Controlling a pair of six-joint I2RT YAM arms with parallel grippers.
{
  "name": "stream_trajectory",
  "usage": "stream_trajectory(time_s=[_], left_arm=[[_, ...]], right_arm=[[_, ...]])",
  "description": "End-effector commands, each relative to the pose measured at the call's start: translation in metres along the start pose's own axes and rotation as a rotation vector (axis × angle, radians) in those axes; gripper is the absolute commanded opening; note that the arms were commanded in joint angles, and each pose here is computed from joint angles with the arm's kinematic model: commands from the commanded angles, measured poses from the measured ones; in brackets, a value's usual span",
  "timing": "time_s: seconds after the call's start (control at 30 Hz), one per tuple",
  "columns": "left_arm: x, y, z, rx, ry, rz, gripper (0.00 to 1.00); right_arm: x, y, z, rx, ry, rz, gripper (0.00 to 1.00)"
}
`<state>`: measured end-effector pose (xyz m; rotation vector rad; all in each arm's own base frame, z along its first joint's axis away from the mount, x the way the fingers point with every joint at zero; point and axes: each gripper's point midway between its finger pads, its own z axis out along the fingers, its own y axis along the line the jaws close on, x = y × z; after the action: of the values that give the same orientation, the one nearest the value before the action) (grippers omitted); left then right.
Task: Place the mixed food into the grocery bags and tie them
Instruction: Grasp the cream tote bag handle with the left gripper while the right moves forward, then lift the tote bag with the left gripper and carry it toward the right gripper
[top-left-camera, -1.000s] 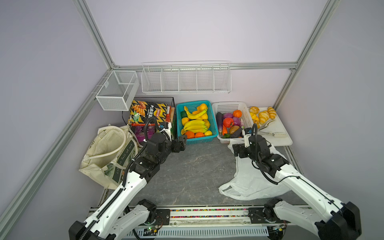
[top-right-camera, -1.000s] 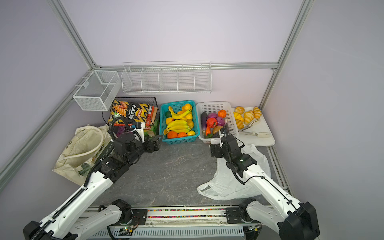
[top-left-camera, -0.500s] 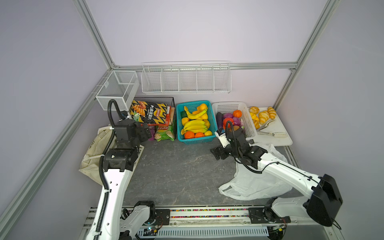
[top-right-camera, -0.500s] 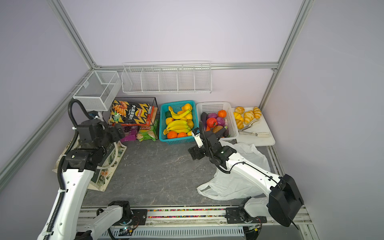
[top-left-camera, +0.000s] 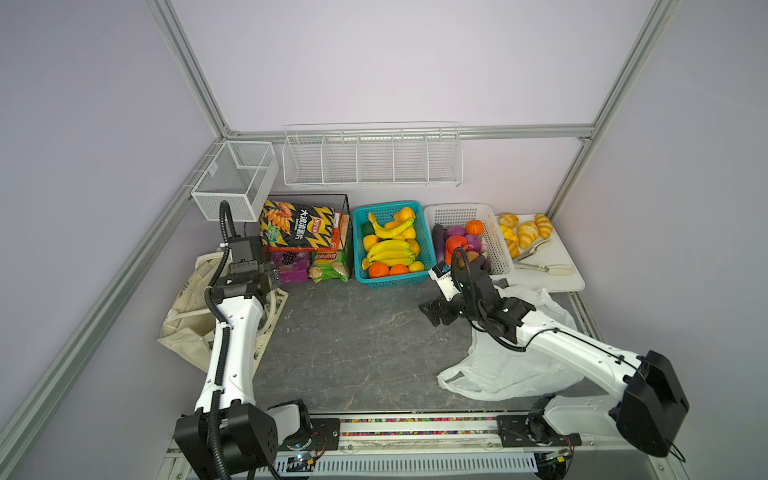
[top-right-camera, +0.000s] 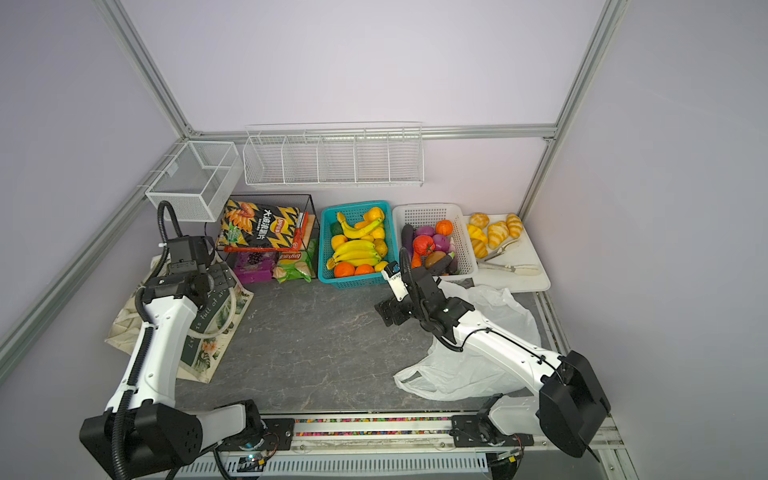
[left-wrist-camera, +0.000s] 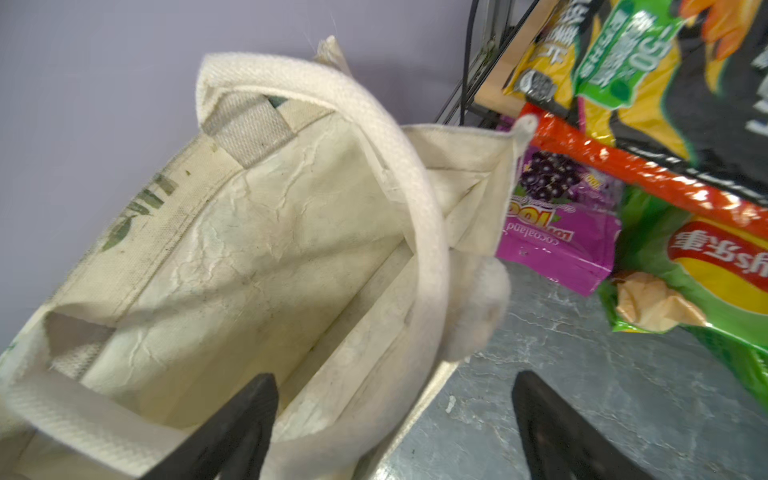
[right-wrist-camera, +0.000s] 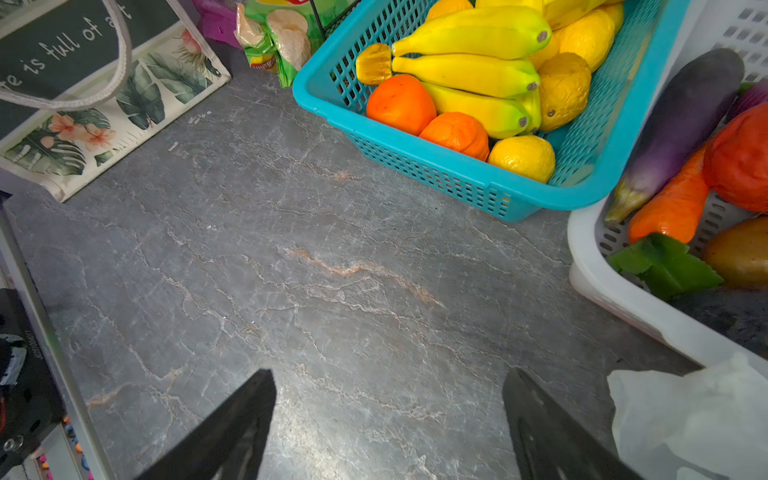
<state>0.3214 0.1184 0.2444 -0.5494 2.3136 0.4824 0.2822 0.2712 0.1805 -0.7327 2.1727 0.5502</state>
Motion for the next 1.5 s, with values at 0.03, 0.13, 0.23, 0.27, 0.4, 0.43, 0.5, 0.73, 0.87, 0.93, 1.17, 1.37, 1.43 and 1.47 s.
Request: stream_trajectory(time_s=[0.03,0.13,0.23,0.27,0.4,0.43,0.5,0.73,0.87,0.93,1.17,1.37,1.43,1.47], left_arm=[[0.001,0.007,0.009,-0.03,0.049,0.043,0.83],[0.004,0.002,0.017,-0.02,0.089,0.063,0.7],[0.01,-0.004,0.02,0.006,0.125,0.076,0.53],[0.013,-0.005,0.019,0.016,0.133,0.076,0.46],[0.022,-0.008,0.011,0.053,0.138,0.063,0.23],[0.025,-0.007,0.01,0.06,0.13,0.062,0.17],[0.029,-0.009,0.005,0.083,0.122,0.048,0.11],[0.033,-0.058,-0.05,0.444,0.077,-0.034,0.0],[0.044,-0.09,-0.092,0.585,0.043,0.057,0.0],[0.052,-0.106,-0.111,0.66,0.055,0.096,0.0],[0.084,-0.152,-0.169,0.856,0.061,0.282,0.0],[0.096,-0.163,-0.201,0.952,0.059,0.387,0.0],[0.098,-0.166,-0.215,1.01,0.052,0.415,0.0],[0.098,-0.166,-0.223,1.041,0.043,0.428,0.0]], right_arm=[[-0.006,0.0,-0.004,0.001,-0.039,-0.014,0.89],[-0.003,0.001,-0.001,0.0,-0.024,-0.014,0.89],[-0.002,0.0,0.001,0.003,-0.011,-0.012,0.89],[-0.002,0.0,0.001,0.004,-0.007,-0.014,0.89],[-0.001,-0.001,0.001,0.006,-0.001,-0.006,0.89],[-0.002,0.001,0.001,-0.002,-0.002,-0.003,0.89],[-0.002,0.003,0.0,-0.009,0.001,0.001,0.89],[-0.012,-0.01,-0.017,0.061,-0.027,0.008,0.89],[-0.022,-0.028,-0.035,0.13,-0.059,0.038,0.89],[-0.027,-0.039,-0.044,0.164,-0.079,0.064,0.89],[-0.039,-0.039,-0.051,0.138,-0.106,0.097,0.89],[-0.038,-0.05,-0.055,0.192,-0.077,0.075,0.89],[-0.04,-0.057,-0.059,0.216,-0.076,0.072,0.89],[-0.042,-0.06,-0.062,0.226,-0.079,0.072,0.89]])
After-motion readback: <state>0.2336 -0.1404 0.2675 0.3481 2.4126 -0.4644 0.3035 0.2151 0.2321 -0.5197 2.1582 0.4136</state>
